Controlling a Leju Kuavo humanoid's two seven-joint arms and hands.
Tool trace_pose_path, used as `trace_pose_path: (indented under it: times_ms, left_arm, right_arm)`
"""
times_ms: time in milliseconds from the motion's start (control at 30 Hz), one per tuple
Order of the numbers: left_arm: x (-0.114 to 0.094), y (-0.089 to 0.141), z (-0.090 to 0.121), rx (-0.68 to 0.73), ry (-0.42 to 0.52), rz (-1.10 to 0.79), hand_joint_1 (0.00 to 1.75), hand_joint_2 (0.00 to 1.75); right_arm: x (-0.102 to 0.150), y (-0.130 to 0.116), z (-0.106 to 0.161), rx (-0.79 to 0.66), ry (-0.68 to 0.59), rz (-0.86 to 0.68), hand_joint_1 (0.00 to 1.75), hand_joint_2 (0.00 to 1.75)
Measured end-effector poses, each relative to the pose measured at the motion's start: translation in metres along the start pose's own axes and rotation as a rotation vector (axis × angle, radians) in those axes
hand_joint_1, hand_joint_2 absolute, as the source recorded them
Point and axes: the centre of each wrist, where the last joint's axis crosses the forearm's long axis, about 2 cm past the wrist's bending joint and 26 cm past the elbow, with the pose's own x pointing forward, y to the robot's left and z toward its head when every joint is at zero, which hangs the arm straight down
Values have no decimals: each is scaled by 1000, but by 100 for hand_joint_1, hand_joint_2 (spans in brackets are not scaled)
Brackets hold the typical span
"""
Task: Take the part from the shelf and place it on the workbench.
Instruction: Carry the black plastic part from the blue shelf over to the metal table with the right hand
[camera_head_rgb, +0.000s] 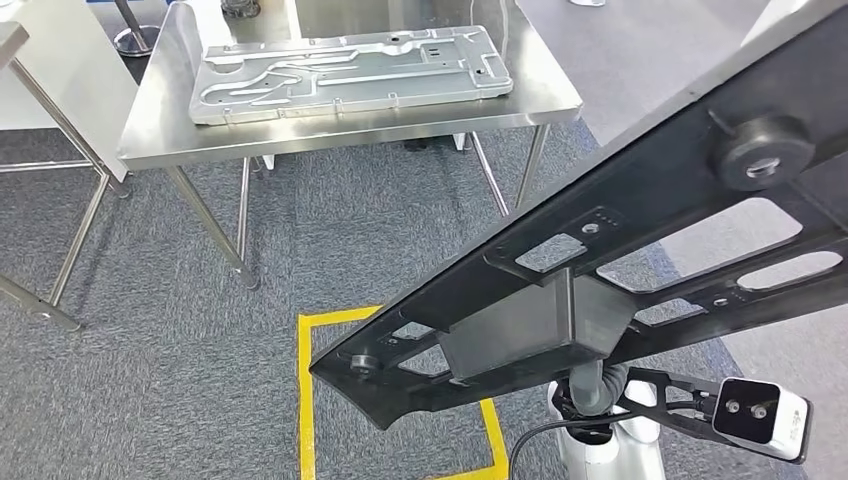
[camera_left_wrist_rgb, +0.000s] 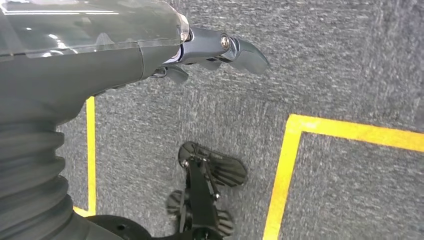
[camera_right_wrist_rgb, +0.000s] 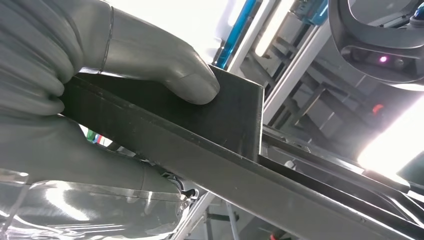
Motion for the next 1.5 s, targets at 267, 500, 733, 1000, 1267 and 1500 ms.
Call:
trace_pose_path:
  times_ms: [267, 500, 733, 1000, 1267, 1500]
  left_arm:
    - [2, -1, -1, -2, -5, 2, 0, 175]
    - [-1, 0, 0, 1, 0, 3, 0, 175]
    - [-3, 1, 1, 3, 2, 1, 0, 175]
    - [-3, 0, 1, 2, -1, 5, 0, 175]
    - [0, 1, 0, 10, -1, 4, 0, 175]
    - [-1, 1, 0, 11, 0, 3, 0, 175]
  right_arm:
    - [0, 1, 1, -5, 1, 0, 175, 175]
    - [0, 3, 3, -11, 5, -3, 175, 175]
    - [0, 3, 4, -10, 7, -7, 175, 175]
    - [0, 3, 4, -1, 16, -6, 175, 175]
    - [2, 5, 1, 4, 10, 5, 175, 175]
    - [1, 7, 0, 1, 0, 4, 175, 175]
